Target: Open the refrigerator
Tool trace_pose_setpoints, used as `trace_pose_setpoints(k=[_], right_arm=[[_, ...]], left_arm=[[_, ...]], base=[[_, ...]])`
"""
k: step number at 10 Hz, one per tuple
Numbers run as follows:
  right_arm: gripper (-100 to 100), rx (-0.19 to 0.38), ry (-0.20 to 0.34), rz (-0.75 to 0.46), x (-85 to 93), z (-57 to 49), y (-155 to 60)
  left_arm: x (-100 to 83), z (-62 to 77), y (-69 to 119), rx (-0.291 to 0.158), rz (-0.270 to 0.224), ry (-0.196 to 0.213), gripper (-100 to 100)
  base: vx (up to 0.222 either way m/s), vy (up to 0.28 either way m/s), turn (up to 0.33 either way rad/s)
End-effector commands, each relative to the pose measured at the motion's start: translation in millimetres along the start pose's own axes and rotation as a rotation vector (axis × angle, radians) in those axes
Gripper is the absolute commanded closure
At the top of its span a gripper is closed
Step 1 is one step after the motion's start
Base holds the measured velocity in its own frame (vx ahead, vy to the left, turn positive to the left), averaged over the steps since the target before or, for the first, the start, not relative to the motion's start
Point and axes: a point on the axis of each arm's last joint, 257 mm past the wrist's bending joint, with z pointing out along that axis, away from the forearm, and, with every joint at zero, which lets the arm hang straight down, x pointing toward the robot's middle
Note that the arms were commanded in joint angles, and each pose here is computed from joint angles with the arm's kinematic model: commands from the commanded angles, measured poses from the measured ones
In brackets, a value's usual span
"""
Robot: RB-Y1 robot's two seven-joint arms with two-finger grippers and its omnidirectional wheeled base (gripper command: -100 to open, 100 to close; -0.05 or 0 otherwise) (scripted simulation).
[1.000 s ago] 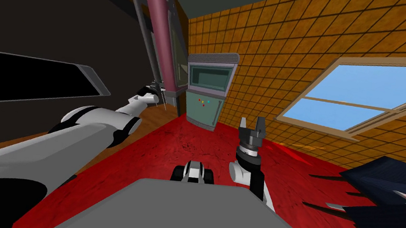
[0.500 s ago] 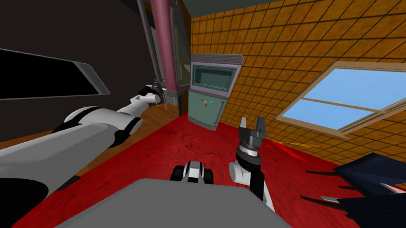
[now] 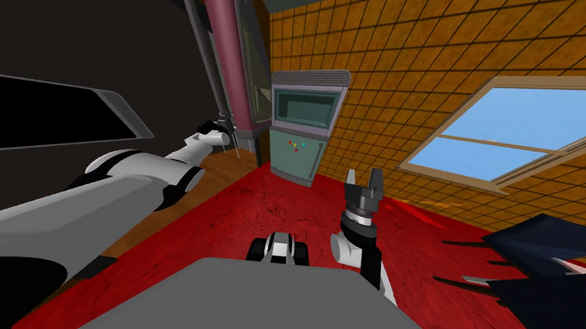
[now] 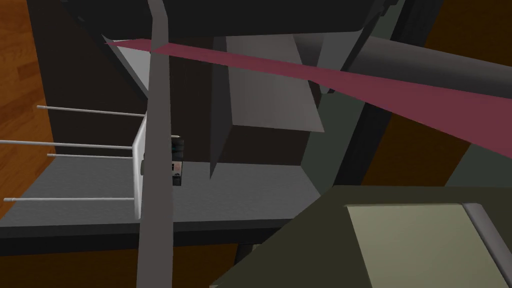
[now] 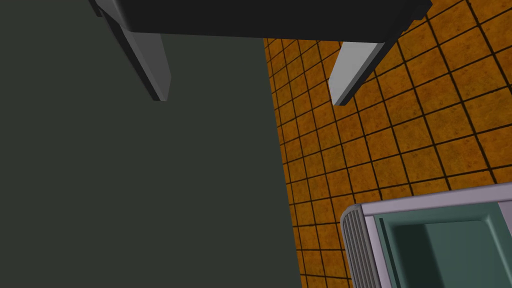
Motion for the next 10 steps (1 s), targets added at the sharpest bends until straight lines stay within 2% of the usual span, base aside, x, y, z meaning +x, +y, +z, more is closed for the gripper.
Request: trace_pose_setpoints(k=[1,2,4,5,10], right_arm=[[0,0.000,0.000,0.000,0.0,0.0,0.0],[0,0.000,0.000,0.000,0.0,0.0,0.0],[0,0.000,0.000,0.000,0.0,0.0,0.0],[0,0.000,0.000,0.000,0.0,0.0,0.0],[0,0.000,0.000,0.000,0.0,0.0,0.0]], left_arm=[[0.1,3.6,-11.9,-0.006,0.017,0.006,-100],[-5.0,3.7,-15.4,0.000,-0.003,-0.005,-100],[-4.8,4.3,-15.2,0.000,-0.004,-0.005,-100],[-5.0,4.3,-15.4,0.000,-0.004,-0.005,0],[-5.2,4.2,-15.4,0.000,-0.004,-0.005,0]], base=[[0.002,0.003,0.012],[0.001,0.007,0.007],[0.001,0.004,0.000],[0.000,0.000,0.000],[0.000,0.000,0.000]])
